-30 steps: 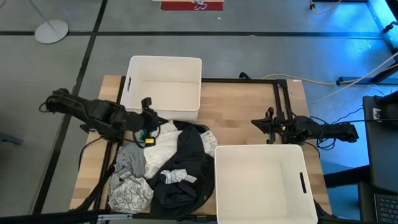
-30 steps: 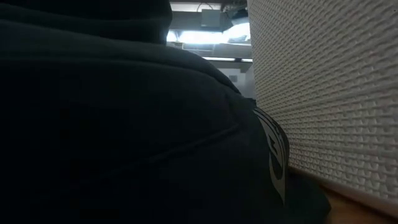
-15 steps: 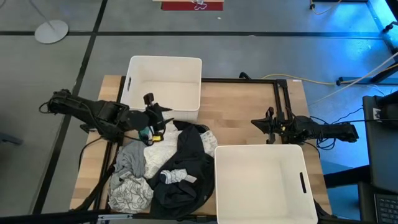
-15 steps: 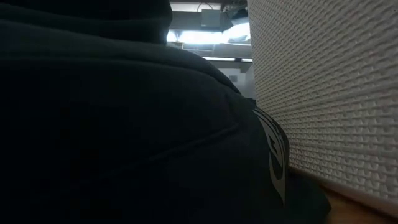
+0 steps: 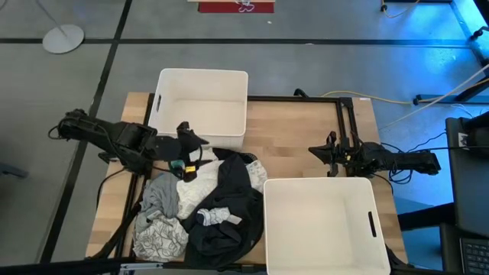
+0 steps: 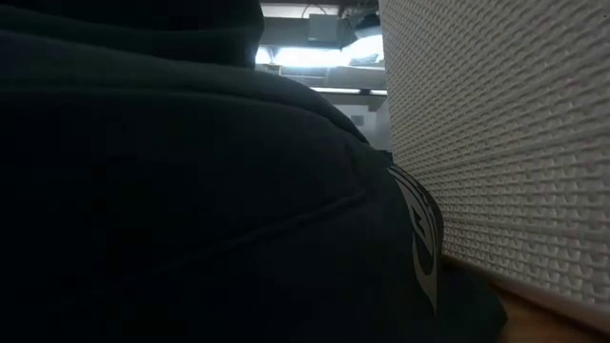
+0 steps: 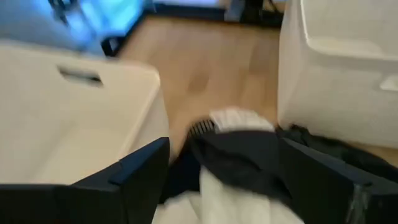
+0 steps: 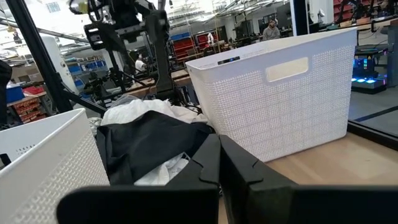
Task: Sort clothes
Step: Put the white dress into the top left laundry bin
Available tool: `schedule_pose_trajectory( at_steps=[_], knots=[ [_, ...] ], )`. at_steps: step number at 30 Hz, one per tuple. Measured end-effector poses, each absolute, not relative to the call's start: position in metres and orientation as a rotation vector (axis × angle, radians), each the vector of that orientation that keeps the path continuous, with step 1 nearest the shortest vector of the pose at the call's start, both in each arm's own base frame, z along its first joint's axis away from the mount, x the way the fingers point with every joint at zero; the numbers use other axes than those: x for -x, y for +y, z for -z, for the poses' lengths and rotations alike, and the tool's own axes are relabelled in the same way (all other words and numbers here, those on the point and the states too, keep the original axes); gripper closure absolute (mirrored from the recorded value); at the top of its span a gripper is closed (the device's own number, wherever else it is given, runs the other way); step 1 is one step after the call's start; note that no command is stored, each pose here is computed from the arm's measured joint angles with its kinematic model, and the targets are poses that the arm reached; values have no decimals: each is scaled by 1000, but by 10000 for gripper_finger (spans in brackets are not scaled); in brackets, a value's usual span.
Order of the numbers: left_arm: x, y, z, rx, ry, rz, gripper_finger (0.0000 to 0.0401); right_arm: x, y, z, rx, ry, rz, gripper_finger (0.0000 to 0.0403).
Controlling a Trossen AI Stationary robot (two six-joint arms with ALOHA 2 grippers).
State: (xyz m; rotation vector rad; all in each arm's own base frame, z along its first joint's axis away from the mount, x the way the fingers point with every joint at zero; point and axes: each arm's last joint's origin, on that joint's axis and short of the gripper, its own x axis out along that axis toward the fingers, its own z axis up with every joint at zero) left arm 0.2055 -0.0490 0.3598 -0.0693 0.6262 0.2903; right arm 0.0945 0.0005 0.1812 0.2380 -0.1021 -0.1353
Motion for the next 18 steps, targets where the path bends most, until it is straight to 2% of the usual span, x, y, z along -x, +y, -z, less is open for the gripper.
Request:
schedule_pose_trajectory(
  at_steps=[6,18],
  knots=[
    [-195,-59,-339,225,777,-290,115,-95,1,-181,-244,-102,135,400],
    [-192,-74,-293,386,866,-321,115,-95,1,-181,-243,-101,126,400]
  ],
)
